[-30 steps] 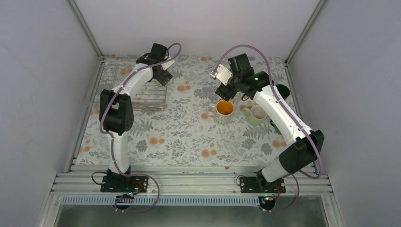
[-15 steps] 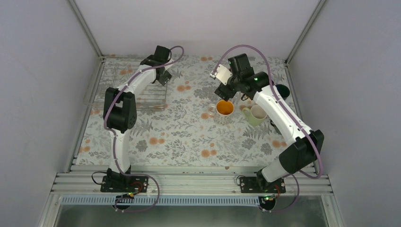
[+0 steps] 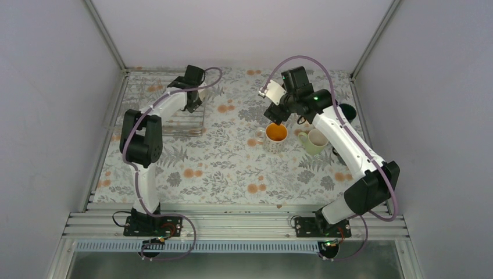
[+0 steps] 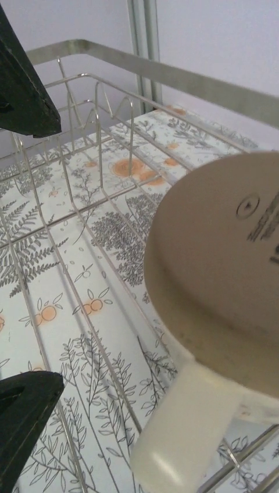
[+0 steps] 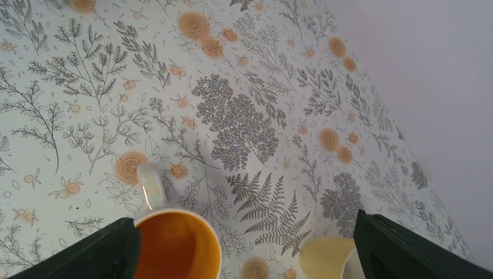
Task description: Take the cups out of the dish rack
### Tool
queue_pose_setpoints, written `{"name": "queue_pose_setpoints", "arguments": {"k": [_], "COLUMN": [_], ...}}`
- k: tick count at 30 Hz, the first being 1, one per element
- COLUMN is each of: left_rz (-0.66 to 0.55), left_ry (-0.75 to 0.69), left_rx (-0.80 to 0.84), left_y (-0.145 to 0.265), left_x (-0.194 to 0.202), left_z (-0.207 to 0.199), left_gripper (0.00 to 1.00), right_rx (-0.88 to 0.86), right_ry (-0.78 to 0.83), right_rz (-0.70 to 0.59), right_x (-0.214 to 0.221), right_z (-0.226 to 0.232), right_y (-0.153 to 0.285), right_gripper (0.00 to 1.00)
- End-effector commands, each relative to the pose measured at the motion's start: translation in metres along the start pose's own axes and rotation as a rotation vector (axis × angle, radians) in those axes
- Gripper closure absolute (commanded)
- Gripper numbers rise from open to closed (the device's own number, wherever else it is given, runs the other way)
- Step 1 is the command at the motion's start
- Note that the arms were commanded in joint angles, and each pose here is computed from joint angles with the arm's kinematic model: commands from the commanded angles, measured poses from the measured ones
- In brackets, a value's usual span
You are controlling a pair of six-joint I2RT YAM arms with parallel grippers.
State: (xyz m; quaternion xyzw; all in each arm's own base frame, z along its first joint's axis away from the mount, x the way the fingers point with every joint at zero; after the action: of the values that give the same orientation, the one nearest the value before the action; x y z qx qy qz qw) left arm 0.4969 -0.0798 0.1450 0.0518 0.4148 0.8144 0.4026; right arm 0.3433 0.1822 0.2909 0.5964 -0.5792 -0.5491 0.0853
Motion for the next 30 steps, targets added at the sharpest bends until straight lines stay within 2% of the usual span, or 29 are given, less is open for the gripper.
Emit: {"name": "queue_pose_setpoints", "arguments": {"k": [1, 7, 14, 18, 22, 30], "left_rz": [-0.085, -0.212, -0.197, -0.155, -0.14, -0.187], "left_ry": [0.076, 0.246, 0.368, 0.379, 0.418, 0.489], "left_rx": [-0.028, 0.221, 0.341, 0.358, 0.343, 0.372], "left_y": [0.029, 0.066, 0.046, 0.026, 0.013, 0.01], "left_x": [-0.011, -0.047, -0.059, -0.057, -0.055, -0.05], "left_z": [0.031, 0.038, 0.021, 0.009, 0.015, 0.029], "left_gripper": [0.0, 0.0, 0.0, 0.0, 0.0, 0.0], "right_rx": [0.018, 0.009, 0.016, 0.022, 0.011, -0.004], "right_ry": [0.001, -0.009, -0.016, -0.019, -0.03, -0.042], "right_rz": [-0.049, -0.048, -0.052, -0.051, -0.054, -0.04], "right_x": [-0.006, -0.004, -0.002, -0.001, 0.0, 0.002], "right_z": [-0.004, -0.002, -0.001, -0.001, 0.001, 0.003], "right_y": [0.014, 0.014, 0.017, 0.018, 0.015, 0.004], "right_gripper": [0.05, 0.05, 0.05, 0.05, 0.05, 0.05]}}
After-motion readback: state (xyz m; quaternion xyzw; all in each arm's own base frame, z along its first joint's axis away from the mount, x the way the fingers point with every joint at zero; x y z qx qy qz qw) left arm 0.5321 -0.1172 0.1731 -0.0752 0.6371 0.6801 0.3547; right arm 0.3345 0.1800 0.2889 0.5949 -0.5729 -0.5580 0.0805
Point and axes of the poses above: each gripper's point midway between its finger pads, its own y axis back along the fingers, its own z axis along the line the jaws close on, x = y × z, the point moved 4 cm from there along y, back along the fingers, and after that the axes turned 1 degree about -y, right-handed, at the moved point
